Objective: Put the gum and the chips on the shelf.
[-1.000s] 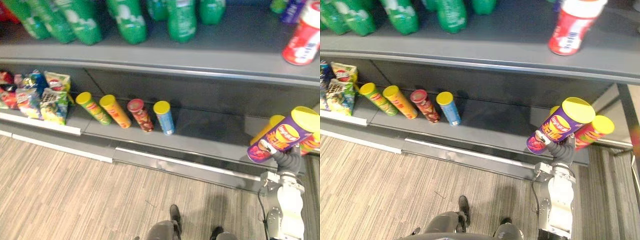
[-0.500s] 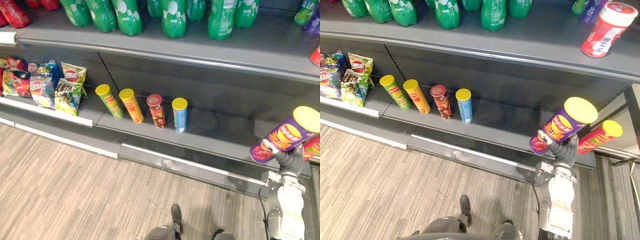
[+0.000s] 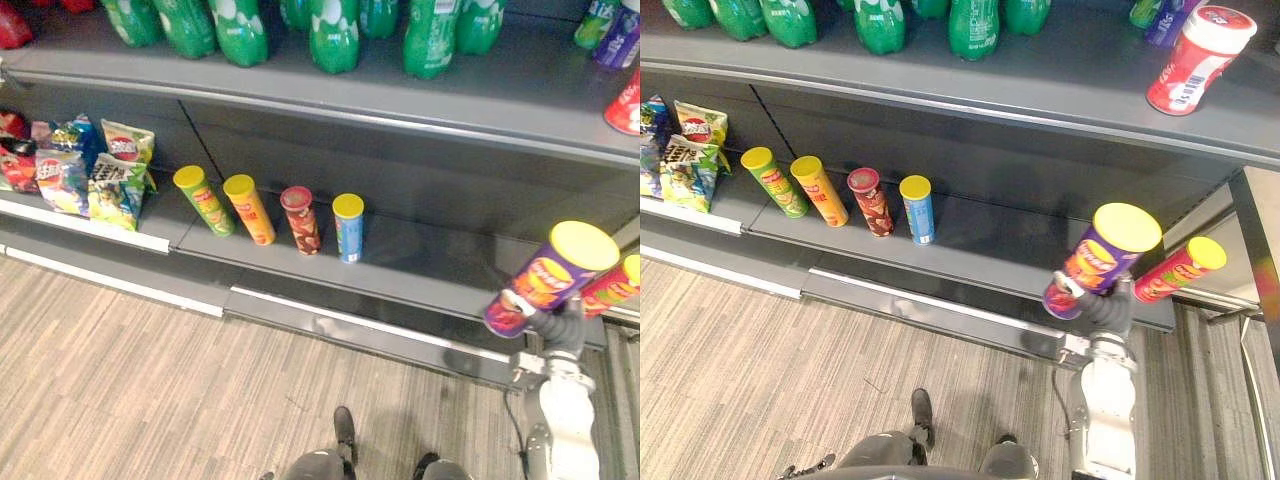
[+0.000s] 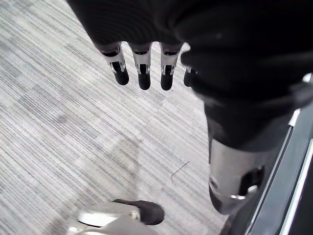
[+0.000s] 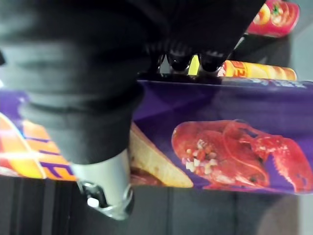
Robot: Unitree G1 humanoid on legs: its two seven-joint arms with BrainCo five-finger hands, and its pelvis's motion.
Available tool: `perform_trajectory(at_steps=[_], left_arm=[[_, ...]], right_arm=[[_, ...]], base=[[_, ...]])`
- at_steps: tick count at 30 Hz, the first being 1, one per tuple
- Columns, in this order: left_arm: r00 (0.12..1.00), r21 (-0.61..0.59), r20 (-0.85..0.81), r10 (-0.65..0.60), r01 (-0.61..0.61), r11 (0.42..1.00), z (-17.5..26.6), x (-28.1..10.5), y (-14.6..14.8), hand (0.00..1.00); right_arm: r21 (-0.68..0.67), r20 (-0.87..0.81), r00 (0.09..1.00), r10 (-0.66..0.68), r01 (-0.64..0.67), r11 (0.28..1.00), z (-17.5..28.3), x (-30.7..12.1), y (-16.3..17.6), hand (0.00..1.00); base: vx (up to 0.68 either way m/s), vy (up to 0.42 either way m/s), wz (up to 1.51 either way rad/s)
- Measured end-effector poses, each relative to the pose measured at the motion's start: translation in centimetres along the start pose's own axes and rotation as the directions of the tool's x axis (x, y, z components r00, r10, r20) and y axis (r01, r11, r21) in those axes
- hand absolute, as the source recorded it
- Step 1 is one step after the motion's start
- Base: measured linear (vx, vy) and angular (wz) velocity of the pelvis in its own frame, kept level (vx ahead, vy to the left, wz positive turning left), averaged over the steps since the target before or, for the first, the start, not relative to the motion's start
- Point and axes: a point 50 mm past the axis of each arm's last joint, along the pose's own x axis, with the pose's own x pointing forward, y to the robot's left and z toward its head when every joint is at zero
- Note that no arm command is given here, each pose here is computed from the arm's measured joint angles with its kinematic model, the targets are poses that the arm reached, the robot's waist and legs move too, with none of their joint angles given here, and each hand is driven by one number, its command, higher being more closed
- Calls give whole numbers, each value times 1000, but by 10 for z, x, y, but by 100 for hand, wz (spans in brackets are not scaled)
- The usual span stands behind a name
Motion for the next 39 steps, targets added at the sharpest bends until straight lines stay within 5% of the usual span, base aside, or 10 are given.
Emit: perform_trajectory(at_steps=[12,22,31,39], left_arm=[[961,-322,272,56,36,946,98,-10,-34,0],[897,-560,344,279,-42,827,145,-25,-18,0],[818,-501,464,341,-75,862,164,-39,-17,0],[793,-340,586,168,52,939,172,-47,-41,0]], right_arm=[[69,117,947,300,-309,949,20,16,89,100],[7,141,933,330,-335,942,23,28,114,100],[-25,220,940,260,-261,965,39,49,124,100],[-16,331,943,21,-17,1000,70,86,104,100]], base=[[-11,-52,17],[-53,-65,11],[23,-82,21],[15,-80,16]])
